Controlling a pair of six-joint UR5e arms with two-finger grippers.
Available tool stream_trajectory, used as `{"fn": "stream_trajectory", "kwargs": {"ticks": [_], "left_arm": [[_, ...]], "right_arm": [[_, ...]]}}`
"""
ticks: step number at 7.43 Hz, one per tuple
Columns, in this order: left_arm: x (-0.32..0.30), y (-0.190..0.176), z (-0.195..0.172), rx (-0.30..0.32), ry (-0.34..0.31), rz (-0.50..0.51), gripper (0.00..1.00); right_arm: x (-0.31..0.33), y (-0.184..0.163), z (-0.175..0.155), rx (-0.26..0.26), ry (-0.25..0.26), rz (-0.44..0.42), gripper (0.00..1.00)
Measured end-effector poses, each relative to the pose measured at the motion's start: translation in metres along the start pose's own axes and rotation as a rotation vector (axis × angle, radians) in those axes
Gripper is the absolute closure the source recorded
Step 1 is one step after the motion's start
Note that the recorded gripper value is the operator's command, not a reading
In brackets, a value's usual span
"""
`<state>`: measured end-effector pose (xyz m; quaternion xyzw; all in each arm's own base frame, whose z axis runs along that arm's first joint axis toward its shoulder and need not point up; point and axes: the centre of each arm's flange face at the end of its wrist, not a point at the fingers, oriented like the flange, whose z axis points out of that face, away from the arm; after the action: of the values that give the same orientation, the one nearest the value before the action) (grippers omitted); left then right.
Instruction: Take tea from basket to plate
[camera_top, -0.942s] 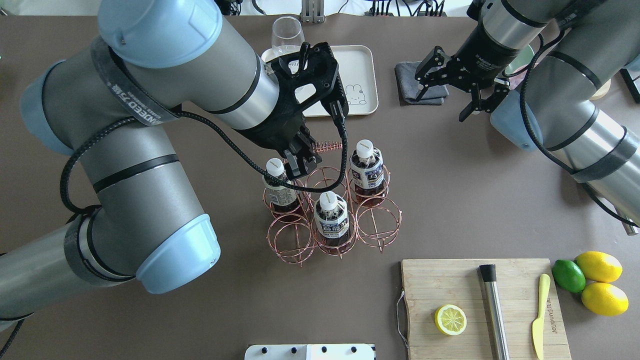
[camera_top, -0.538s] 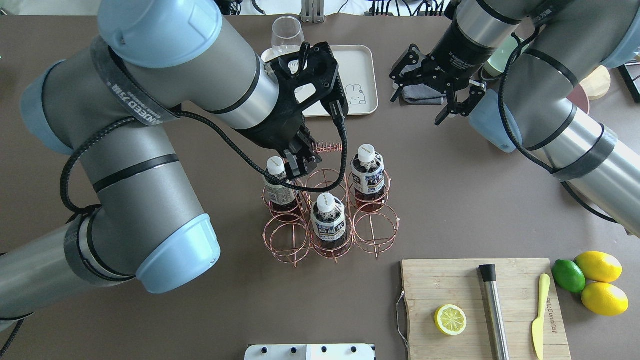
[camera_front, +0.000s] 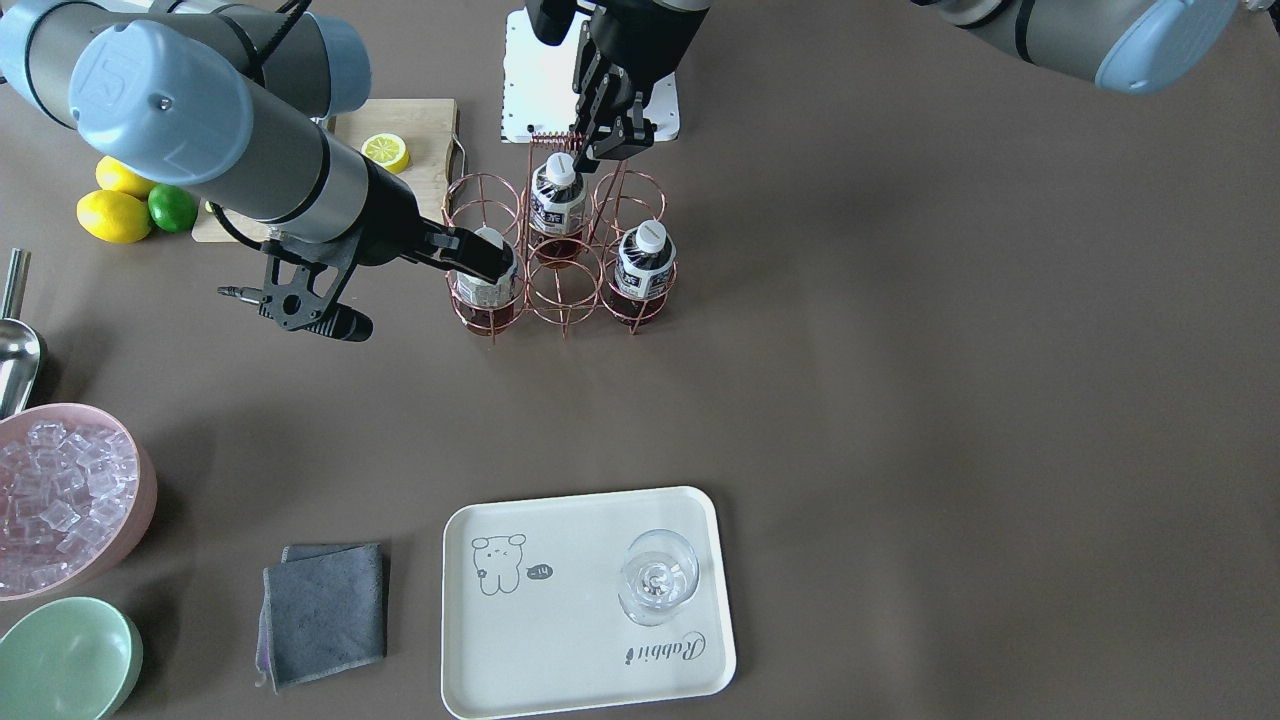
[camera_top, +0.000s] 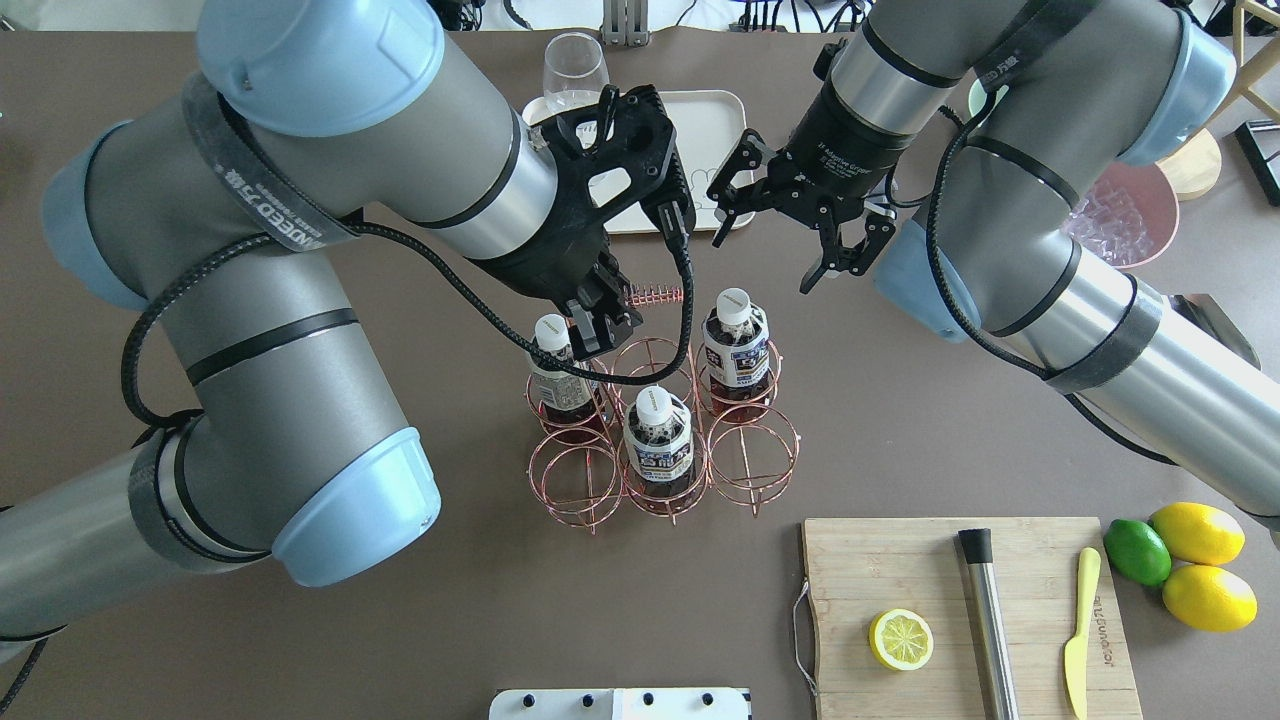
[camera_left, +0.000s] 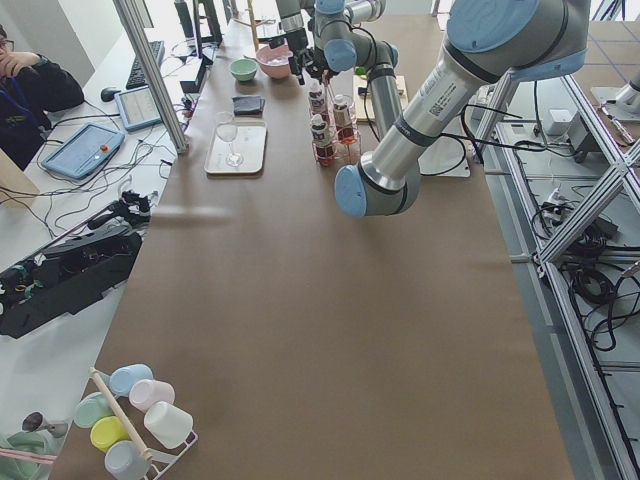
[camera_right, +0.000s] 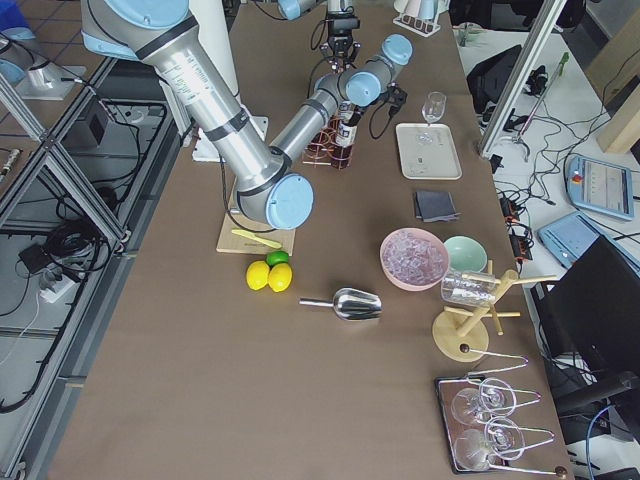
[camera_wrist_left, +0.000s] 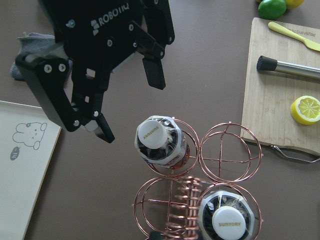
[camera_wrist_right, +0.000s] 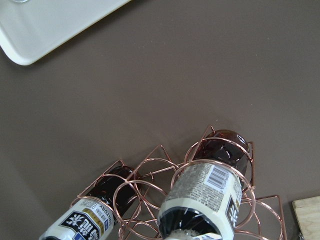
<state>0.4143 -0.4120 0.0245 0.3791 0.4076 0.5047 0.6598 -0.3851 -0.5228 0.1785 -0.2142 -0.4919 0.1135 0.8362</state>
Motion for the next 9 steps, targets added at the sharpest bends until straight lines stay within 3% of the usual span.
{"fn": "stream_trajectory", "kwargs": {"ticks": [2,4,7,8,9], "left_arm": [[0.000,0.000,0.000,0.000,0.000,0.000,1.00],[0.000,0.000,0.000,0.000,0.000,0.000,1.00],[0.000,0.000,-0.001,0.004,0.000,0.002,1.00],[0.001,0.000,-0.001,0.006,0.001,0.003,1.00],[0.002,0.000,-0.002,0.008,0.002,0.004,1.00]], "right_arm": [[-0.004,0.012,0.016,-0.019,0.012,-0.017,0.35],[-0.005,0.017,0.020,-0.026,0.015,-0.026,0.40],[-0.005,0.021,0.019,-0.027,0.011,-0.029,0.56],[-0.004,0.021,0.019,-0.026,0.011,-0.029,0.82],[-0.003,0.021,0.019,-0.026,0.011,-0.030,1.00]]}}
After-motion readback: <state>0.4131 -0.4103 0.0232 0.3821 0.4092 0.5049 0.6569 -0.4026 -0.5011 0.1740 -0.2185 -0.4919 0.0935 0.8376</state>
